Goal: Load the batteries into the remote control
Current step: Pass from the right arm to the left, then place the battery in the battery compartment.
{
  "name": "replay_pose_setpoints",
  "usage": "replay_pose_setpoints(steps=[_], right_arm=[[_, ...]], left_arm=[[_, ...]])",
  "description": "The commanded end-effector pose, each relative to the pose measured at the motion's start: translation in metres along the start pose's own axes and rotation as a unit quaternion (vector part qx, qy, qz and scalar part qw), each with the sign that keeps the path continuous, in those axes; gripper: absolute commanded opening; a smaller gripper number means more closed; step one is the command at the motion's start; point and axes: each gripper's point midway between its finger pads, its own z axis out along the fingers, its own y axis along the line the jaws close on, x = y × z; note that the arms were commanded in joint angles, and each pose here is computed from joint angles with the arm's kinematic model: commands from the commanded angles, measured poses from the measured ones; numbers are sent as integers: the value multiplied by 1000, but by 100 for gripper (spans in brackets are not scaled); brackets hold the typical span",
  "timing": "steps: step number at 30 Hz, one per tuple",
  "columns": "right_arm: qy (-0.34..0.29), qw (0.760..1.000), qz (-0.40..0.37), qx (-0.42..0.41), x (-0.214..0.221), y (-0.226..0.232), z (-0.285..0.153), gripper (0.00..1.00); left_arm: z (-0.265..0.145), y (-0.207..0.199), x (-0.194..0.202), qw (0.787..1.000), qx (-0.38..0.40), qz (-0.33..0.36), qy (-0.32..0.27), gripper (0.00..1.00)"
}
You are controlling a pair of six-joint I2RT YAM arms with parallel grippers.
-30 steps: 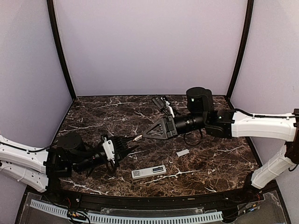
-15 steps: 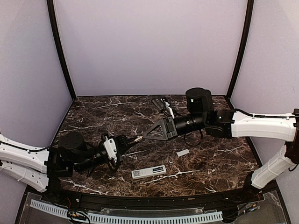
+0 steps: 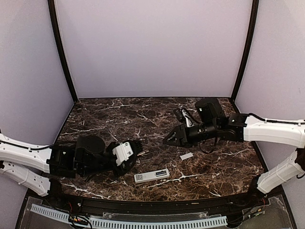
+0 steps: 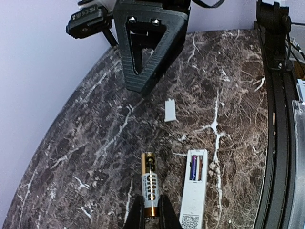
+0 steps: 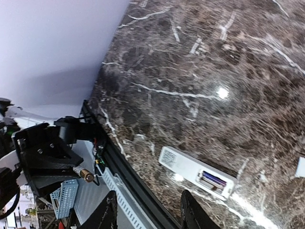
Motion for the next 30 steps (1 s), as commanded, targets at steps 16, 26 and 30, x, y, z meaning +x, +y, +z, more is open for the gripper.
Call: replay_pose_setpoints(steps=[16, 26, 30], right_arm=[[103, 987, 69, 105, 62, -105, 42, 41], [135, 984, 72, 89, 67, -114, 50, 41], [141, 984, 76, 82, 69, -114, 54, 41]], left_arm=[[78, -64, 75, 946, 212, -68, 234, 0], [81, -77, 82, 924, 291, -57, 242, 0], [89, -80, 90, 920, 287, -65, 260, 0]])
